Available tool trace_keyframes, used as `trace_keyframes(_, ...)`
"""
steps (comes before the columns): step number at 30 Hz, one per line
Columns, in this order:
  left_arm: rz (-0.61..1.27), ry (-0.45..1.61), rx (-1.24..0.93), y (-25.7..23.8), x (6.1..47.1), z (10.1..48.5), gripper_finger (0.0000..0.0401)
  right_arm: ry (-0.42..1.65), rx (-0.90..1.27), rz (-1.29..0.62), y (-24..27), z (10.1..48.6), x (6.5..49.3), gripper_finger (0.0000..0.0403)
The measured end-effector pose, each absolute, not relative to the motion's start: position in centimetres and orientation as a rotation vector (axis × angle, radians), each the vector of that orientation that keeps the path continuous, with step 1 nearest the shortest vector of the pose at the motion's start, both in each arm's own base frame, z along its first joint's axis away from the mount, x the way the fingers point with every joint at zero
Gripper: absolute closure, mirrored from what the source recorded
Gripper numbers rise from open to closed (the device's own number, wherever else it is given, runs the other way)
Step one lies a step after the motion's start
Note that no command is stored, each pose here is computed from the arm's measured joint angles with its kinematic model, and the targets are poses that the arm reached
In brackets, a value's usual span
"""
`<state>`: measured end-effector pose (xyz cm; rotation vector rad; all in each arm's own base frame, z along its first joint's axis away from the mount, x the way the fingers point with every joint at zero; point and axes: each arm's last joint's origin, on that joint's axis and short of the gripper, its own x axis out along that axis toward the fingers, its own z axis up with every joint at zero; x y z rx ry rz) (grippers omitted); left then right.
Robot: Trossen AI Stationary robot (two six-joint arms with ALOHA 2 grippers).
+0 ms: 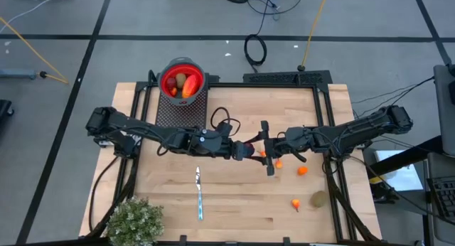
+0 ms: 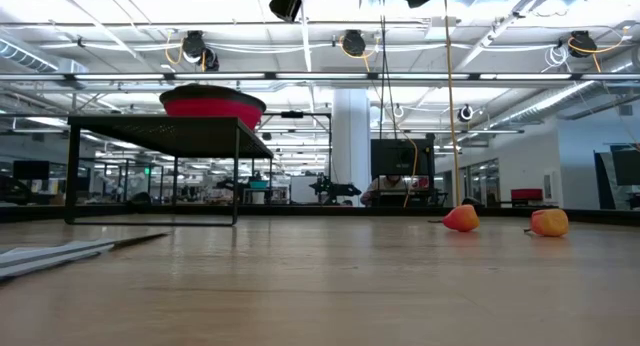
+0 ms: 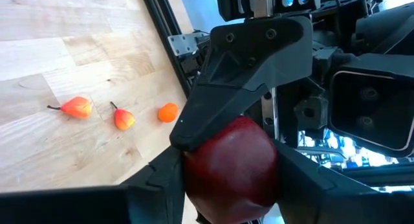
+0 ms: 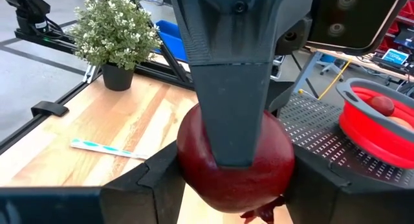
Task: Pick & Place Fruit
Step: Put the pomegranate into the red strainer bowl on the shelf
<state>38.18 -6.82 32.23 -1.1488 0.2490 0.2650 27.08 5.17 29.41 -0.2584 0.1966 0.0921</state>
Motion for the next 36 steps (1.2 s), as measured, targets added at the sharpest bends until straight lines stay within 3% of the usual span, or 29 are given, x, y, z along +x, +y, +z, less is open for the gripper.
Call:
trace_keyframes(19,0.291,0.296,-1.135,-6.8,38.0,31.8,0.0216,0.283,-0.219,0.104,5.6,29.2,25.9,0.0104)
trace_keyframes(29,0.292,0.330,-1.148,-6.9,37.9,31.6,0.0215,0.418,-0.125,0.050,4.5,30.3,21.7,0.0120)
trace_keyframes(36,0.291,0.327,-1.153,-6.9,37.9,31.6,0.0215,0.467,-0.079,0.011,3.6,31.2,18.1,0.0169)
